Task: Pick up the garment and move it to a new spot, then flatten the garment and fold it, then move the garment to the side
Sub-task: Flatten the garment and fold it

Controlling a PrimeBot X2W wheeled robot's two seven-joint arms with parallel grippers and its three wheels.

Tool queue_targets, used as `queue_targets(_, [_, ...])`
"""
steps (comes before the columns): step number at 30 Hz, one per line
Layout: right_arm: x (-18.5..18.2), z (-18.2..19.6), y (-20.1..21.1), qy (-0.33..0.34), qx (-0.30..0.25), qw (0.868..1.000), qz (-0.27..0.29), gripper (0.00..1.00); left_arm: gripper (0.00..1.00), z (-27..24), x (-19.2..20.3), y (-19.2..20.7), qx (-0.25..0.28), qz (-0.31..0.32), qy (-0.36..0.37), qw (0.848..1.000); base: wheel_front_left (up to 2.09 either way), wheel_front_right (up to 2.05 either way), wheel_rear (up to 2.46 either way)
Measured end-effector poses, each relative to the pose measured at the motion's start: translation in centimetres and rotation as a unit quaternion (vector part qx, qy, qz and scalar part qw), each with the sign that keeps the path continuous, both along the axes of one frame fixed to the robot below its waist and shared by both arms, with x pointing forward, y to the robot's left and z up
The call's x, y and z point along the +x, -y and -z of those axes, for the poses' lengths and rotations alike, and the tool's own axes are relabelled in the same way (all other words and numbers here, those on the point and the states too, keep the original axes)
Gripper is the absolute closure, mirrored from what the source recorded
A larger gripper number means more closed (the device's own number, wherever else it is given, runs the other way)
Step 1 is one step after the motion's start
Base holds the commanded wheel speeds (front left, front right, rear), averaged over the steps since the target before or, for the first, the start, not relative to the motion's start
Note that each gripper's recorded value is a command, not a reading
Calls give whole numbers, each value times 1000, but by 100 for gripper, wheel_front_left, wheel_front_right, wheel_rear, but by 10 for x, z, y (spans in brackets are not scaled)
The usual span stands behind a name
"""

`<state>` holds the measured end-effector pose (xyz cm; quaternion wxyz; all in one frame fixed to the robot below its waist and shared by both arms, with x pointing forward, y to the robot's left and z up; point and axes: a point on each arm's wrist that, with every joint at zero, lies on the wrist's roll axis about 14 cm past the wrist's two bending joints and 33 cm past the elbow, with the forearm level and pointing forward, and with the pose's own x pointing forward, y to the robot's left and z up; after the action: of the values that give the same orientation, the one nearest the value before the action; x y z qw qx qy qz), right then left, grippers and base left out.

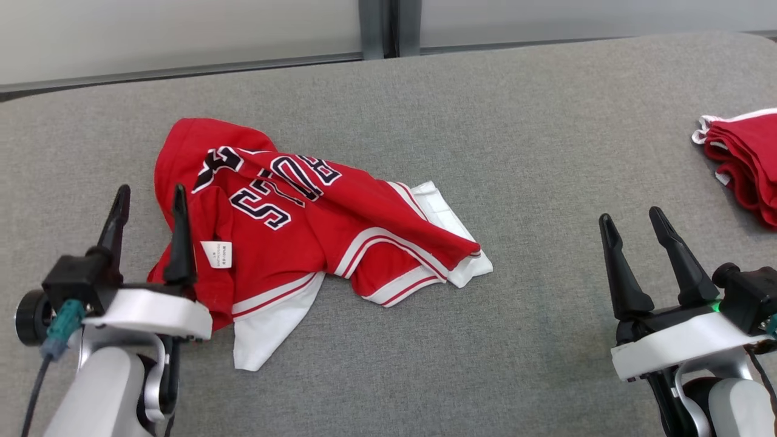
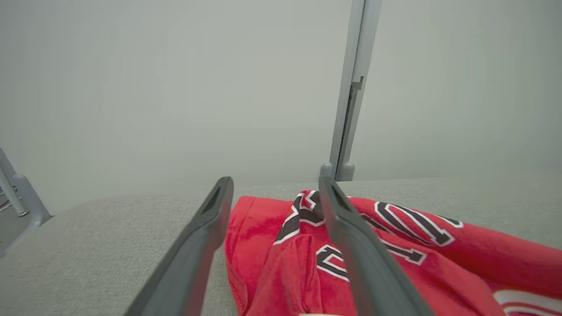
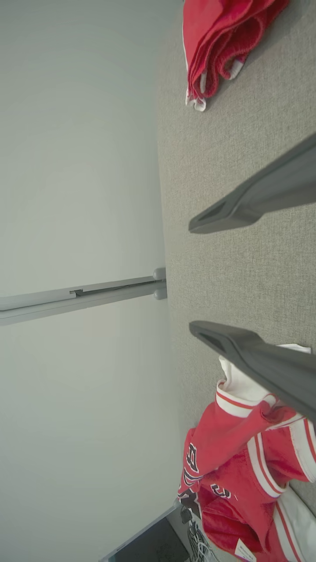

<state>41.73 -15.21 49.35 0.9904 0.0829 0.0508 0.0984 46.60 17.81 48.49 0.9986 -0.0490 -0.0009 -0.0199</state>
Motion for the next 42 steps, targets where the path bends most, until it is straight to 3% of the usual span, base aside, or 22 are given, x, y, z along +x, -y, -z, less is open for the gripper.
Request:
queue_targets(10, [-22,-10,-6,2,-5,1000,-13,0,0,-29,-68,-1,14,-20,38,999,0,0,0])
queue_targets(18, [-40,-15,-7,1,-10,1000,-18,0,0,-30,-100,-4,19,-35,28,999,0,0,0])
queue_targets(37, [-44,-15,-8,-6,-12,1000,-21,0,0,-30,-104,1,17,-28,20,999,0,0,0])
queue_targets(42, [-38,-11,-20,-12,-23,999,-45,0,0,-32,-99,1,16,-29,24,999,0,0,0])
